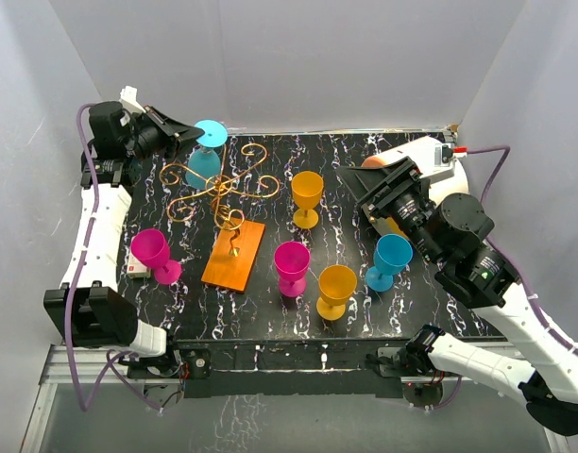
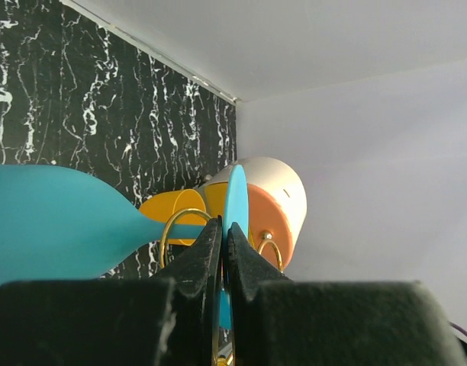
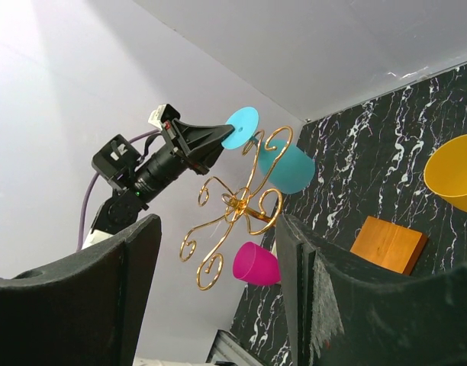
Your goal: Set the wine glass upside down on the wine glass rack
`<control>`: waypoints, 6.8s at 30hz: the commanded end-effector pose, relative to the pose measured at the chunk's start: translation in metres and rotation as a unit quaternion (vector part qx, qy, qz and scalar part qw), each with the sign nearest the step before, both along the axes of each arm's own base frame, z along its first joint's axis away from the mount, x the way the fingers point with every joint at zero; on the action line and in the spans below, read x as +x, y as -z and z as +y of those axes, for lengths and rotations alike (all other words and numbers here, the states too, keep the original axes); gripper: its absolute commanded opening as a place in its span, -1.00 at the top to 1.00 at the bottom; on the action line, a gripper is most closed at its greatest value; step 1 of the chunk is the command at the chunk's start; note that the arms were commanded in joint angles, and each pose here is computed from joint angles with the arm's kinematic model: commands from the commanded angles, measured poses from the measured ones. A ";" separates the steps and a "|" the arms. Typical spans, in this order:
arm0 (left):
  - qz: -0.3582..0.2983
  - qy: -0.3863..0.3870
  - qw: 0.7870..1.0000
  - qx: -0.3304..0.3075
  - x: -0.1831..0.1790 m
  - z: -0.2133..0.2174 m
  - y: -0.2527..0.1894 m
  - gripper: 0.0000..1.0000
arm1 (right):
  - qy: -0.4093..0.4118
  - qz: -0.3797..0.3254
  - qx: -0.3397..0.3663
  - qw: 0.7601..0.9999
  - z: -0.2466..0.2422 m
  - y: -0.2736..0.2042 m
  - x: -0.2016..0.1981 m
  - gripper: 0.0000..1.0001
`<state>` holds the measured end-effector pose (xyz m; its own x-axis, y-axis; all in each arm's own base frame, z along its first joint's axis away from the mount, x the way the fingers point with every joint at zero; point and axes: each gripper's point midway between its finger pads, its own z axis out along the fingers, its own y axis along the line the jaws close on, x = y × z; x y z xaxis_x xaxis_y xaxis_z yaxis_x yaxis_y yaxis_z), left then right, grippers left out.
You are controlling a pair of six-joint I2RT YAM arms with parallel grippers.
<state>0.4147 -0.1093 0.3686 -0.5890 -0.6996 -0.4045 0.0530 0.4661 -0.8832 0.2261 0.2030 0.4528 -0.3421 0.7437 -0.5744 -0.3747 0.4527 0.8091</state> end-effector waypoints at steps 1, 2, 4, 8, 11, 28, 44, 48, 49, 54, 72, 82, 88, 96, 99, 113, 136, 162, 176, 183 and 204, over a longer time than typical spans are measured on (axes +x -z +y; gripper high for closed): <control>-0.050 -0.015 0.998 0.037 -0.018 0.008 -0.034 1.00 | 0.007 -0.018 0.012 1.000 -0.004 -0.012 -0.001 -0.20; -0.047 -0.014 0.998 0.038 -0.019 0.008 -0.033 1.00 | 0.007 -0.017 0.013 1.000 -0.004 -0.012 -0.001 -0.20; -0.042 -0.014 0.998 0.043 -0.020 0.008 -0.030 1.00 | 0.008 -0.017 0.012 1.000 -0.004 -0.013 0.000 -0.20; -0.048 -0.023 0.997 0.059 -0.028 0.012 -0.033 1.00 | 0.008 -0.018 0.011 1.000 -0.004 -0.014 0.000 -0.20; -0.047 -0.021 0.996 0.067 -0.031 0.013 -0.032 1.00 | 0.009 -0.017 0.008 1.000 -0.003 -0.013 0.001 -0.20; -0.017 -0.024 0.991 0.132 -0.038 0.024 -0.008 0.76 | 0.015 -0.005 0.001 1.000 -0.005 -0.005 0.003 -0.17; -0.016 -0.037 0.984 0.171 -0.041 0.034 -0.009 0.52 | 0.032 0.019 -0.006 0.999 -0.010 0.013 0.006 -0.18; -0.026 -0.047 0.979 0.197 -0.052 0.040 -0.013 0.38 | 0.049 0.038 -0.024 0.998 -0.013 0.033 0.011 -0.21; -0.030 -0.052 0.977 0.206 -0.055 0.043 -0.016 0.35 | 0.051 0.043 -0.030 0.997 -0.012 0.037 0.013 -0.21; -0.062 -0.054 0.963 0.257 -0.077 0.051 -0.034 0.21 | 0.051 0.062 -0.098 0.992 -0.001 0.063 0.026 -0.25; -0.224 0.008 0.913 0.340 -0.169 0.012 -0.097 -0.67 | 0.046 0.174 -0.400 0.899 0.036 0.182 0.156 0.18; -0.317 0.076 0.895 0.304 -0.197 -0.018 -0.124 -0.97 | -0.025 0.139 -0.461 0.876 0.067 0.204 0.186 0.06; -0.344 0.115 0.886 0.290 -0.200 -0.032 -0.122 -0.97 | -0.061 0.146 -0.481 0.862 0.079 0.227 0.191 0.01; -0.353 0.141 0.881 0.281 -0.204 -0.040 -0.120 -0.97 | -0.116 0.160 -0.519 0.832 0.092 0.255 0.192 0.07; -0.371 0.157 0.871 0.279 -0.209 -0.044 -0.124 -0.97 | -0.124 0.160 -0.526 0.826 0.093 0.258 0.192 0.26; -0.404 0.260 0.860 0.174 -0.222 -0.081 -0.145 -0.97 | -0.071 0.123 -0.572 0.808 0.078 0.230 0.192 1.00; -0.308 0.194 0.920 -0.147 -0.156 -0.104 -0.182 -0.96 | 0.116 -0.132 -0.149 0.973 -0.032 -0.023 0.045 1.00; -0.199 0.060 0.951 -0.229 -0.117 -0.235 -0.127 -0.47 | 0.131 -0.156 0.072 0.976 -0.067 -0.062 0.004 1.00; -0.176 0.056 0.946 -0.266 -0.096 -0.254 -0.135 0.08 | 0.056 -0.177 0.077 0.980 -0.046 -0.059 -0.014 1.00; -0.194 0.061 0.935 -0.291 -0.098 -0.254 -0.150 0.49 | 0.013 -0.175 0.053 0.983 -0.028 -0.049 -0.016 1.00; -0.354 0.074 0.917 -0.170 -0.116 -0.246 -0.179 1.00 | 0.066 -0.069 0.017 0.995 -0.044 -0.012 0.000 -0.01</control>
<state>0.3220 -0.3762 0.4921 -0.5174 -0.7699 -0.3736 0.5242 0.0599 -0.8495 0.2305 0.1760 0.4543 -0.1940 0.7820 -0.5923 -0.4647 0.4585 0.7575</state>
